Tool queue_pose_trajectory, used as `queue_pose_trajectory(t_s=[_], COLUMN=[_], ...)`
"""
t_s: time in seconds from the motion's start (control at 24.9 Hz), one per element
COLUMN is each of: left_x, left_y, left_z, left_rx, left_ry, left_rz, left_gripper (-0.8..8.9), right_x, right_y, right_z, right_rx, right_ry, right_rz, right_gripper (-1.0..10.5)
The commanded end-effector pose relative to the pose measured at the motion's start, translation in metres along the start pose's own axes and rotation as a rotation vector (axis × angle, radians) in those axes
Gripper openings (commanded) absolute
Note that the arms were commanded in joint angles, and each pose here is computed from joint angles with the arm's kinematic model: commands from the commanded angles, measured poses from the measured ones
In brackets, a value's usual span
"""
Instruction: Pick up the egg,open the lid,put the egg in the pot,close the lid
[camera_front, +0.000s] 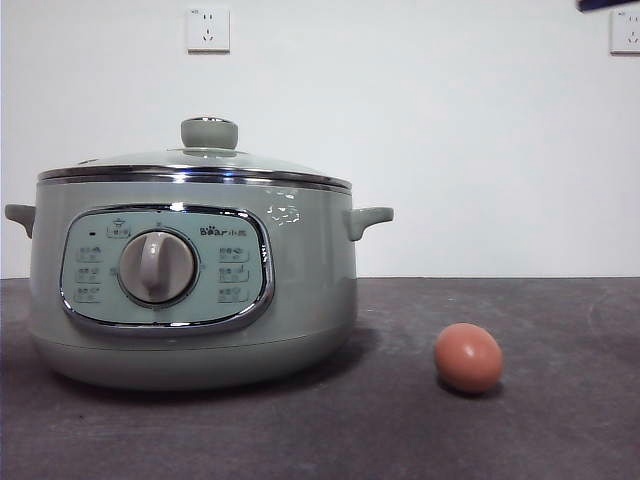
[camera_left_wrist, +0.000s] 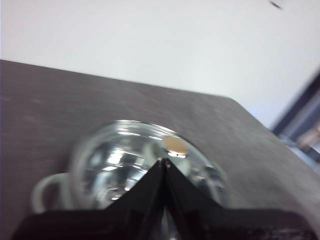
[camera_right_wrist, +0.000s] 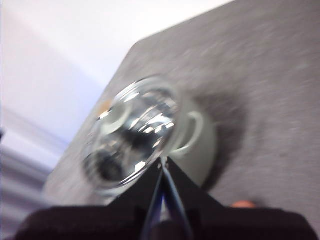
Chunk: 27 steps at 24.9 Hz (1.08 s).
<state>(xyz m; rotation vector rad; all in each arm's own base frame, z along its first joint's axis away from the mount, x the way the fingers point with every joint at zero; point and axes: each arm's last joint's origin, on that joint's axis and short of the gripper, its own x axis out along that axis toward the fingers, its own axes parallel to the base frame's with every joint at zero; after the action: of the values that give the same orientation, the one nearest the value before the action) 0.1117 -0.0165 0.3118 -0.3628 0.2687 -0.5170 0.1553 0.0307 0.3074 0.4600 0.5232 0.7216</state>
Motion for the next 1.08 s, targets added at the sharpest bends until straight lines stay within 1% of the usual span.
queue_pose_trajectory(t_s=[0.04, 0.08, 0.2, 0.24, 0.28, 0.4, 0.52, 0.6, 0.88, 0.96, 1.08], left_x=[0.008, 0.011, 0.018, 0.020, 0.022, 0.024, 0.025, 0.025, 0.026, 0.027, 0.027], left_y=[0.001, 0.001, 0.002, 0.003, 0.003, 0.003, 0.001, 0.000, -0.003, -0.004, -0.004], left_z=[0.007, 0.010, 0.015, 0.016, 0.016, 0.017, 0.019, 0.021, 0.024, 0.025, 0.026], left_rx=[-0.005, -0.011, -0.030, -0.036, -0.041, -0.042, -0.027, -0.018, 0.007, 0.014, 0.018], left_ry=[0.056, 0.072, 0.105, 0.114, 0.121, 0.128, 0.112, 0.096, 0.060, 0.052, 0.041], left_rz=[-0.066, -0.088, -0.109, -0.111, -0.115, -0.121, -0.135, -0.147, -0.158, -0.158, -0.144], left_gripper=[0.23, 0.73, 2.41, 2.78, 2.95, 2.95, 2.94, 2.93, 2.92, 2.91, 2.83], right_x=[0.004, 0.006, 0.009, 0.010, 0.011, 0.011, 0.013, 0.016, 0.039, 0.052, 0.085], right_y=[0.001, 0.001, -0.002, -0.003, -0.003, -0.004, -0.003, 0.000, 0.024, 0.031, 0.035], right_z=[0.009, 0.012, 0.015, 0.015, 0.014, 0.012, 0.010, 0.008, 0.005, 0.001, -0.015], right_rx=[-0.045, -0.037, -0.016, -0.010, -0.003, 0.015, 0.016, 0.012, -0.088, -0.107, -0.100], right_ry=[0.040, 0.048, 0.065, 0.071, 0.078, 0.097, 0.106, 0.127, 0.300, 0.355, 0.481], right_rz=[0.054, 0.050, 0.030, 0.026, 0.023, 0.013, -0.034, -0.101, -0.311, -0.358, -0.431], right_gripper=[0.1, 0.5, 2.8, 3.5, 3.8, 3.9, 3.8, 3.8, 3.8, 3.8, 3.8])
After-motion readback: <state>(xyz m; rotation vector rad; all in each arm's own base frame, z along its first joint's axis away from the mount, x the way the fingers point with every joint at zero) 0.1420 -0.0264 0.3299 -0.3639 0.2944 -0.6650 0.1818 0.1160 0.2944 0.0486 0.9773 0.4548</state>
